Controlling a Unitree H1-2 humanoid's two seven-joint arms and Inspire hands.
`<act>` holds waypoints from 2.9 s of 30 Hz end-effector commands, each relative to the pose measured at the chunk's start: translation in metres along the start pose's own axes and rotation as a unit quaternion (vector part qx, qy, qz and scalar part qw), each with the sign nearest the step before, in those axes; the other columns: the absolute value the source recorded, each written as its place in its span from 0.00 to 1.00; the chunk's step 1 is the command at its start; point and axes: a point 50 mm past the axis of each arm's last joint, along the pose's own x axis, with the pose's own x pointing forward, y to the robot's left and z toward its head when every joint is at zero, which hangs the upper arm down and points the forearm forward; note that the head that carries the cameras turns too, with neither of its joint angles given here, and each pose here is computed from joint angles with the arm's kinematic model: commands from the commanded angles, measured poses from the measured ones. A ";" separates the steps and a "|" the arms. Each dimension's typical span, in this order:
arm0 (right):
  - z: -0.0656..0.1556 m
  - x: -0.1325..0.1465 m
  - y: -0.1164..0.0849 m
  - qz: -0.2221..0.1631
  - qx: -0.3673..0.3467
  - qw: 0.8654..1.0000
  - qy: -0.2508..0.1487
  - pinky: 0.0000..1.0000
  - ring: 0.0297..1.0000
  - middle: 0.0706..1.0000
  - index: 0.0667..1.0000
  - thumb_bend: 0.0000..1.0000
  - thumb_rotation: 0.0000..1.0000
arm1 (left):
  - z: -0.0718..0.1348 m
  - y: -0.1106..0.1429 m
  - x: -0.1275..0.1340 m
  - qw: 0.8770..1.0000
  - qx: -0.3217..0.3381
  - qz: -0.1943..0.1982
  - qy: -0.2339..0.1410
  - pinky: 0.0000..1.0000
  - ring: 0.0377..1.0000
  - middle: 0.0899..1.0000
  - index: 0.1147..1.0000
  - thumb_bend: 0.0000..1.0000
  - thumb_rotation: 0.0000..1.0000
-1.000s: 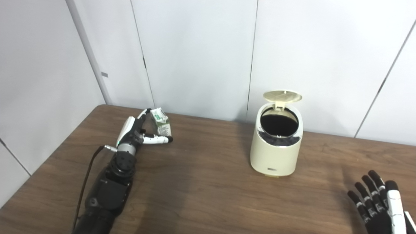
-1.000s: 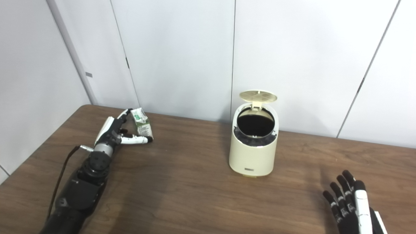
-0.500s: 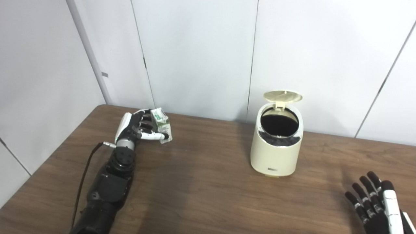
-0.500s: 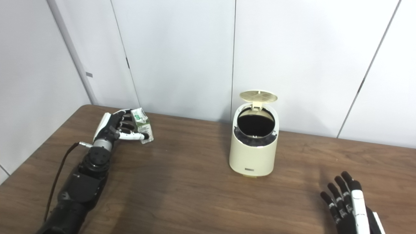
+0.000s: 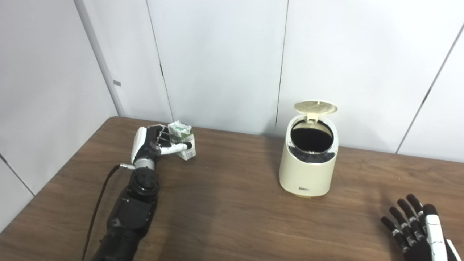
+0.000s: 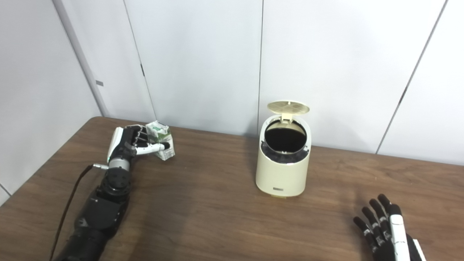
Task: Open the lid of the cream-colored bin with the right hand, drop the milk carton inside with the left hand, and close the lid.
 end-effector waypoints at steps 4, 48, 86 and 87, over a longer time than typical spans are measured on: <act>0.016 0.003 0.005 0.024 -0.005 0.999 -0.040 0.86 0.92 0.93 0.93 0.41 0.72 | 0.039 0.010 0.015 0.997 -0.002 0.034 -0.066 0.49 0.47 0.46 0.40 0.50 0.00; -0.003 0.010 0.015 0.026 -0.015 0.999 -0.037 0.83 0.92 0.92 0.90 0.49 0.68 | 0.177 -0.039 -0.130 0.926 -0.145 -0.010 -0.349 0.35 0.44 0.45 0.41 0.48 0.00; -0.014 0.015 0.049 0.032 -0.009 0.999 -0.043 0.78 0.89 0.89 0.86 0.51 0.66 | 0.216 -0.128 -0.115 0.892 -0.164 -0.082 -0.412 0.34 0.41 0.44 0.43 0.48 0.00; -0.014 0.015 0.050 0.033 -0.012 0.998 -0.044 0.79 0.90 0.90 0.87 0.51 0.66 | 0.216 -0.129 -0.114 0.892 -0.164 -0.083 -0.412 0.33 0.41 0.44 0.43 0.48 0.00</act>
